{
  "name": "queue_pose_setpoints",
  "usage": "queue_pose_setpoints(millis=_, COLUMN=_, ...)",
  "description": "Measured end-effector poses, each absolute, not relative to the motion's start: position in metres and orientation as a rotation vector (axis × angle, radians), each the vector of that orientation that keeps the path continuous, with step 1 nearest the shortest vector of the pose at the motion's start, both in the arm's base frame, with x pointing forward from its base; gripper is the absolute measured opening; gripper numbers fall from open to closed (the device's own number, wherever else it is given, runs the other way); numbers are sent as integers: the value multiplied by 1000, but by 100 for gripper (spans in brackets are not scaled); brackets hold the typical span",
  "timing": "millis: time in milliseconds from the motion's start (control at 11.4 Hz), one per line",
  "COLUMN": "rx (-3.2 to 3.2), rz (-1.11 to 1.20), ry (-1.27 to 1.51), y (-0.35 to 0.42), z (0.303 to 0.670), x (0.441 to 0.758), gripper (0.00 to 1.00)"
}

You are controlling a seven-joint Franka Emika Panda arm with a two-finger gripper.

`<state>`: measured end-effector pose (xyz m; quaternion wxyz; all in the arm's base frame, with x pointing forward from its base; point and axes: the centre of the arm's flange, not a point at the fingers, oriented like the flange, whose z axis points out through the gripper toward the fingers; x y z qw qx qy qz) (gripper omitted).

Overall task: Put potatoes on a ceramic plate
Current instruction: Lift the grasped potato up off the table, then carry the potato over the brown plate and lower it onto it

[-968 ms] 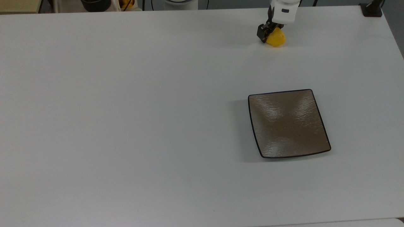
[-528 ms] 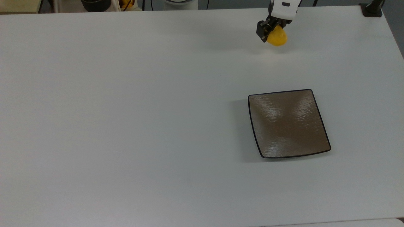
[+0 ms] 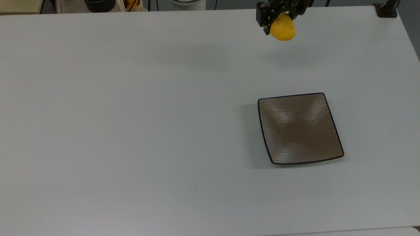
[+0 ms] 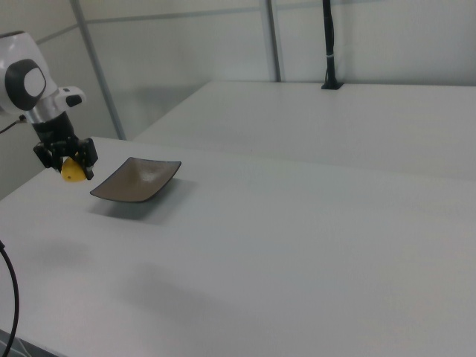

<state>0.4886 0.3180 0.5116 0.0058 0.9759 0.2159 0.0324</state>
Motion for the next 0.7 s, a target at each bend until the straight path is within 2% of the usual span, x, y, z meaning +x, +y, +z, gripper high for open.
queue_pose_setpoints(millis=264, rx=3072, rz=137, ry=636, y=310, z=528, x=505, gripper=61)
queue_pose_setpoints(millis=704, rx=3120, rz=167, ry=528, y=305, z=515, x=561, gripper=61)
